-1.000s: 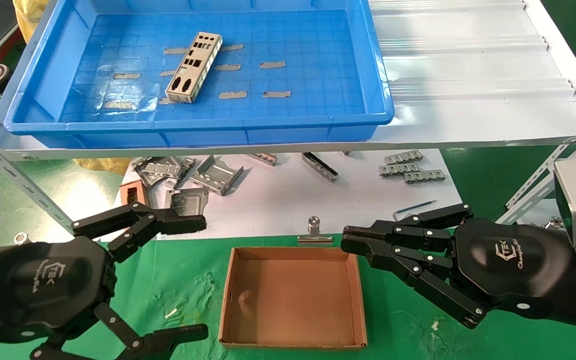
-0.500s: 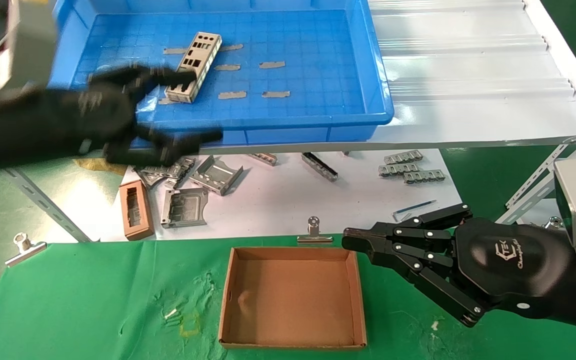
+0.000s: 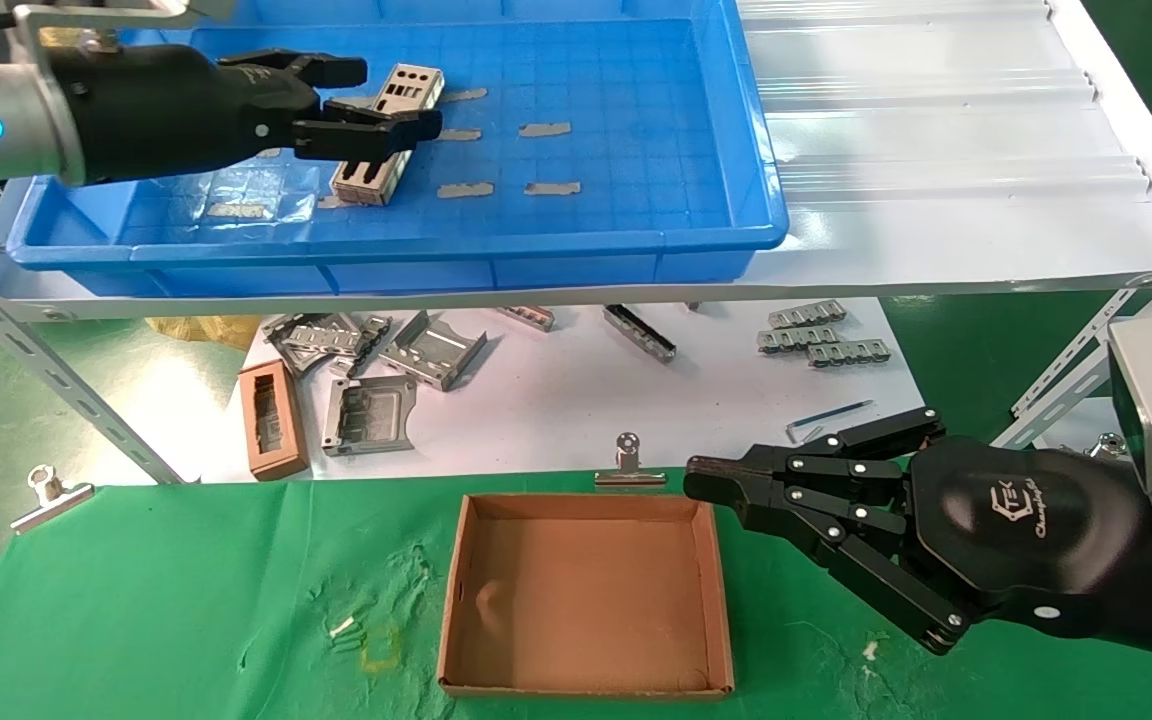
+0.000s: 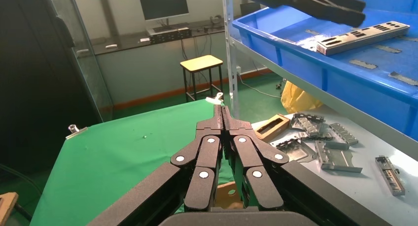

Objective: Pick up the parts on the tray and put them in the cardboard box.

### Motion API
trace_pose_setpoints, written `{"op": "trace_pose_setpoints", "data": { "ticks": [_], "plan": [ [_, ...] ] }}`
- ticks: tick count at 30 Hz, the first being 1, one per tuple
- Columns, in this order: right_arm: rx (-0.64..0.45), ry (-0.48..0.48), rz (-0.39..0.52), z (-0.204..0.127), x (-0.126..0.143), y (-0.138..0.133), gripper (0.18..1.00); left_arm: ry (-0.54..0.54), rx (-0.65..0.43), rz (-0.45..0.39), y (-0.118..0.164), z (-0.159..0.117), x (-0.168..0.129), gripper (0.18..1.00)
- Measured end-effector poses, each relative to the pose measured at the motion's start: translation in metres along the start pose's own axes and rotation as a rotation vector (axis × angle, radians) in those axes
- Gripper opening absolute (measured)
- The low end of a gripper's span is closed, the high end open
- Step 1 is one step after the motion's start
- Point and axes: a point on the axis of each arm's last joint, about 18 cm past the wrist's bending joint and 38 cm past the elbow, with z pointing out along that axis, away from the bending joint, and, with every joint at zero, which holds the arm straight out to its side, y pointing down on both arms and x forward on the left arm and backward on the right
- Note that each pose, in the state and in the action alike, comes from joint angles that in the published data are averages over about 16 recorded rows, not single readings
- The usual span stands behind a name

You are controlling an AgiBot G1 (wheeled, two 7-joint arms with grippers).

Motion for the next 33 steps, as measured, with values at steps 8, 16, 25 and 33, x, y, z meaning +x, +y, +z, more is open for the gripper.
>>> {"op": "trace_pose_setpoints", "data": {
  "ticks": [8, 16, 25, 33],
  "plan": [
    [0.0, 0.0, 0.0, 0.0, 0.0, 0.0, 0.2, -0.123, -0.054, -0.031, 0.004, 0.017, -0.019, 1.001],
    [0.0, 0.0, 0.0, 0.0, 0.0, 0.0, 0.247, -0.16, -0.07, -0.041, 0.006, 0.026, -0.022, 1.001],
    [0.0, 0.0, 0.0, 0.0, 0.0, 0.0, 0.363, -0.107, -0.065, -0.048, 0.007, 0.031, -0.011, 1.001],
    [0.0, 0.0, 0.0, 0.0, 0.0, 0.0, 0.537, -0.08, -0.073, -0.043, 0.009, 0.031, -0.006, 0.996]
  ]
}}
